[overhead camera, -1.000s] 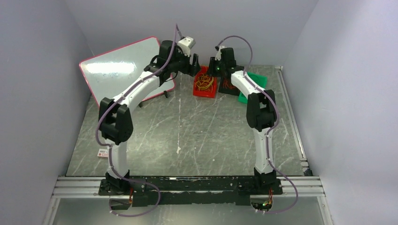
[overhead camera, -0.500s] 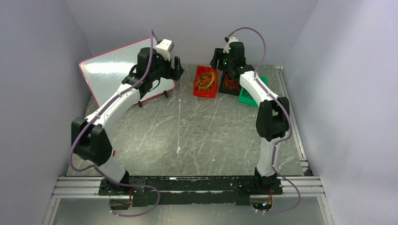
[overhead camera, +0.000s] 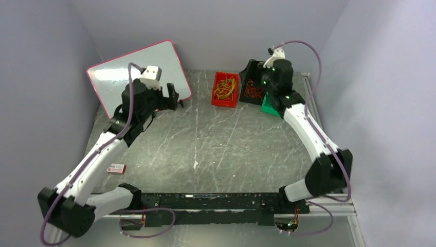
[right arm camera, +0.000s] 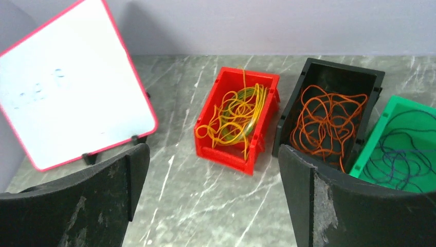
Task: Untangle the cables
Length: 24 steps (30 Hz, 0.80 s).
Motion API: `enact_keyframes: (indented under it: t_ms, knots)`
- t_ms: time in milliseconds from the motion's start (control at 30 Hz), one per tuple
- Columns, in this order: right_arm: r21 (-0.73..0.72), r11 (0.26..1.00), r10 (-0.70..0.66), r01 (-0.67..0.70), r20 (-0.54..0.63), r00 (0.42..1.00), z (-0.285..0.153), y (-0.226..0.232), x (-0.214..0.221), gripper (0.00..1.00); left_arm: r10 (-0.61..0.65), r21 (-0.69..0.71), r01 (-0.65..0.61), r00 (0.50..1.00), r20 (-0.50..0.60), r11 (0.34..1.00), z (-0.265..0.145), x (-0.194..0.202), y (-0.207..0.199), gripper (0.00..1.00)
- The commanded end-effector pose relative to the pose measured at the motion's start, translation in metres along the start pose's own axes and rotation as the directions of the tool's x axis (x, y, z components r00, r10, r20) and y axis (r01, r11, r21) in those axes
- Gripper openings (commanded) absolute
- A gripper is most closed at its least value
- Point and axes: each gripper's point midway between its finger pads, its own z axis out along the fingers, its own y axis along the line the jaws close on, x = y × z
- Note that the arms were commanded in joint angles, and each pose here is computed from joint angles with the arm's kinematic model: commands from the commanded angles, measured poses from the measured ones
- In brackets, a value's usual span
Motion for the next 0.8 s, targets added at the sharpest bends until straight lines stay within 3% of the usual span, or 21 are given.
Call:
enact_keyframes:
  t_ms: [0,167,333,533,767]
  knots:
    - [-0.026,1.0,0.018,-0.017,0.04,0.999,-0.05,0.008,-0.006,1.0,-0.049,-0.117,0.047,0.999,-0.016,0.992,-0.036,0.021,0.026,1.0]
    - [-0.038,0.999,0.004,-0.001,0.072,0.997,-0.109,0.011,0.001,1.0,-0.087,-0.209,0.075,0.995,-0.05,0.975,-0.069,0.045,0.045,1.0]
    - [-0.082,0.991,-0.094,0.104,0.121,0.988,-0.154,0.011,0.025,1.0,-0.127,-0.263,0.109,0.99,-0.053,0.958,-0.099,0.063,0.058,1.0]
    - [-0.048,0.996,-0.071,0.074,0.053,0.996,-0.175,-0.002,0.063,1.0,-0.174,-0.304,0.163,0.985,-0.008,0.939,-0.128,0.076,0.069,0.98]
    - [-0.038,0.999,-0.032,0.036,0.1,0.995,-0.187,-0.008,0.079,1.0,-0.217,-0.268,0.243,0.968,0.125,0.932,-0.15,0.063,0.07,0.98]
